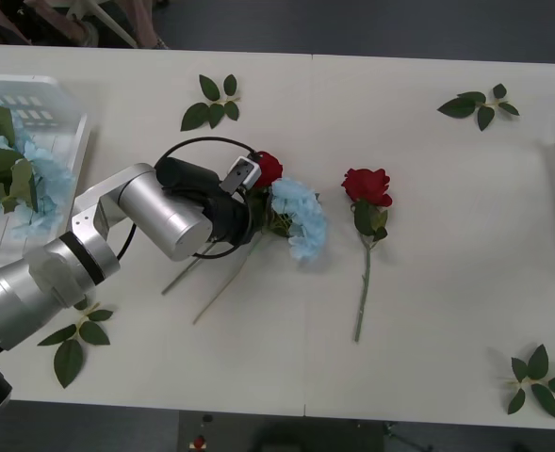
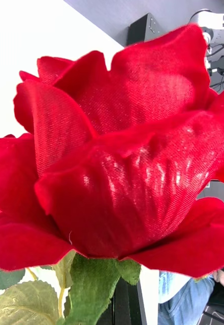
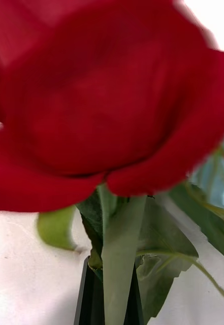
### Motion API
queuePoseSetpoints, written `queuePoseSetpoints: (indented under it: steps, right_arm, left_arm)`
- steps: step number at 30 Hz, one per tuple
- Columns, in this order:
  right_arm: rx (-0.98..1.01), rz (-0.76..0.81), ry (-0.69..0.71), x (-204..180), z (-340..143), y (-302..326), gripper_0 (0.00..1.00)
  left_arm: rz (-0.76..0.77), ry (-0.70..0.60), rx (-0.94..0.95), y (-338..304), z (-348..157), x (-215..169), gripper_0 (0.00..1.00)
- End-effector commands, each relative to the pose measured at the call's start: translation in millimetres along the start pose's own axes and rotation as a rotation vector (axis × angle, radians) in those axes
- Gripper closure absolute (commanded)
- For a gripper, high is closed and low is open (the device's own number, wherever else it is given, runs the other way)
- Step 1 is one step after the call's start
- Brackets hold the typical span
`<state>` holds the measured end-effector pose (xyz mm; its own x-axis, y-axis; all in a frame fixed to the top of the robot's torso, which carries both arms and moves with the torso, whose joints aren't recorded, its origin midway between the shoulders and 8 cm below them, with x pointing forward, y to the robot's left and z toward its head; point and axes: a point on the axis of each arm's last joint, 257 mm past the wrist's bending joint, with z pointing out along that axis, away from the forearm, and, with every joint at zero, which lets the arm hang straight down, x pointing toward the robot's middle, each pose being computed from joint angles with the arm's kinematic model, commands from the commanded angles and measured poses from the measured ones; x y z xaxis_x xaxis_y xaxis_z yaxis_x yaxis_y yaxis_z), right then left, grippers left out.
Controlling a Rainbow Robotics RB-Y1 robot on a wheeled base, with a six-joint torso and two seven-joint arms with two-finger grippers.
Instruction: Put the red flowers into the right box and the blue flowers into the left box
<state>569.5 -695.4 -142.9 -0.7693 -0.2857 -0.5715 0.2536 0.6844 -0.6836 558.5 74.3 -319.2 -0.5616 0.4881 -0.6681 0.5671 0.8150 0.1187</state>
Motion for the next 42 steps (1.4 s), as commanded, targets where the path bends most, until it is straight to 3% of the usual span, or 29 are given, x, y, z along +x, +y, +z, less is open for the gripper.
queuePoseSetpoints:
  steps: [1, 3, 6, 9, 15, 19, 25, 26, 27, 28, 30, 32, 35, 42]
  right_arm:
    - [0.026, -0.004, -0.014, -2, 0, -22, 1.00]
    - [0.023, -0.011, -0.026, 0, 2, -22, 0.94]
    - [0.014, -0.013, -0.056, 3, 5, -21, 0.56]
    - [0.007, -0.015, -0.068, 4, 6, -19, 0.43]
    - [-0.033, 0.015, -0.078, 0, 3, -11, 0.33]
    - [-0.124, 0.035, -0.100, -8, -5, 8, 0.29]
    - [-0.495, 0.173, -0.167, -47, -71, 82, 0.29]
    - [-0.598, 0.182, -0.175, -55, -99, 103, 0.29]
    - [-0.634, 0.177, -0.177, -55, -109, 111, 0.29]
    - [-0.704, 0.161, -0.196, -61, -135, 124, 0.29]
    - [-0.815, 0.142, -0.242, -69, -178, 145, 0.29]
    - [-0.891, 0.129, -0.291, -72, -211, 158, 0.29]
    - [-1.031, 0.127, -0.370, -72, -266, 179, 0.29]
    - [-1.218, 0.110, -0.510, -59, -328, 181, 0.29]
  left_arm:
    - [-0.023, -0.095, -0.049, 39, -31, -37, 1.00]
    - [-0.044, -0.148, -0.061, 62, -55, -57, 1.00]
    - [-0.112, -0.272, -0.016, 76, -98, -102, 1.00]
    - [-0.154, -0.367, 0.057, 65, -132, -141, 1.00]
    - [-0.184, -0.590, 0.275, -12, -189, -217, 1.00]
    - [-0.186, -0.636, 0.289, -16, -197, -228, 1.00]
    - [-0.179, -0.615, 0.269, -6, -194, -219, 1.00]
    - [-0.173, -0.610, 0.262, -4, -192, -216, 0.73]
    - [-0.170, -0.608, 0.259, -3, -192, -215, 0.59]
    - [-0.170, -0.606, 0.254, -1, -192, -215, 0.38]
    - [-0.165, -0.602, 0.238, 6, -192, -212, 0.13]
    - [-0.157, -0.599, 0.222, 13, -193, -210, 0.00]
    - [-0.139, -0.595, 0.194, 23, -194, -208, 0.00]
    - [-0.121, -0.585, 0.152, 40, -193, -202, 0.00]
